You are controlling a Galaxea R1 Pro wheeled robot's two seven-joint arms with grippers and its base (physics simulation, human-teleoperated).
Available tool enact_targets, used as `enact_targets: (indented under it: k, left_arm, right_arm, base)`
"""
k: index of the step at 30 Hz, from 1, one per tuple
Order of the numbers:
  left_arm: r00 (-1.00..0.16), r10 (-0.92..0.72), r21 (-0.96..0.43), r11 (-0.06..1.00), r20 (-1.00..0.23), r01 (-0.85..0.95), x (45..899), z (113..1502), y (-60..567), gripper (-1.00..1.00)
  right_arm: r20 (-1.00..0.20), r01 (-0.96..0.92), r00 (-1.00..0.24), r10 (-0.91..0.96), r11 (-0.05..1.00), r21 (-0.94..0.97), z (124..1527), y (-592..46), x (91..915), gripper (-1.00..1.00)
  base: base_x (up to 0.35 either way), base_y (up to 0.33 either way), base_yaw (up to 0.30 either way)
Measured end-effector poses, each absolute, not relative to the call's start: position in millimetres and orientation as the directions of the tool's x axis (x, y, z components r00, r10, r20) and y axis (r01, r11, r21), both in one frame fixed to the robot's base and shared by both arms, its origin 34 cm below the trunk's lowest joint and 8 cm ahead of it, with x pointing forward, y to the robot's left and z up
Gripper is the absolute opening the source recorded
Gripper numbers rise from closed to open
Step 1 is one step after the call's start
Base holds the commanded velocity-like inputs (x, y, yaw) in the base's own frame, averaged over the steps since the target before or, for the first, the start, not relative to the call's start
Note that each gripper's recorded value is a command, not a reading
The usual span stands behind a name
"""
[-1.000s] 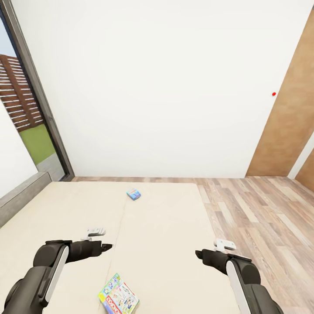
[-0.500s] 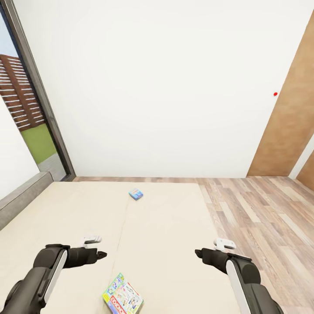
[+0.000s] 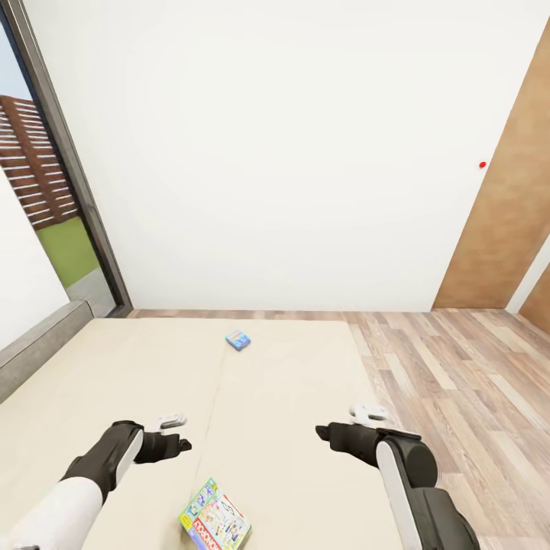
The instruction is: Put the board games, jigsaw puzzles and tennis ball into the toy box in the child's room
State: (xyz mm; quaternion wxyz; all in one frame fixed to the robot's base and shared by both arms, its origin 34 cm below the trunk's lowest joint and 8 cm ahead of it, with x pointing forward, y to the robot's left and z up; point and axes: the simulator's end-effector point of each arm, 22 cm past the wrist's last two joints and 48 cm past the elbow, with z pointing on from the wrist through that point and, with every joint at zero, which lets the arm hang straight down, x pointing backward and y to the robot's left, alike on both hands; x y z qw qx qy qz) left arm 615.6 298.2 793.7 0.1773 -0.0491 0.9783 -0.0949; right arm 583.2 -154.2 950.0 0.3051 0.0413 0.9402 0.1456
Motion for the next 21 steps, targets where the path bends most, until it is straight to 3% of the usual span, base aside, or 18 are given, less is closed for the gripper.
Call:
enact_targets:
  k: [21]
  left_arm:
    - [-0.935, -0.119, -0.171, 0.983, -0.333, -0.064, 616.3, 786.2, 281.8, 1.0]
  right_arm:
    - [-0.559, 0.021, -0.804, 0.201, 0.95, 0.311, 949.8, -168.8, 584.9, 1.0]
  base:
    - [0.0, 0.0, 0.0]
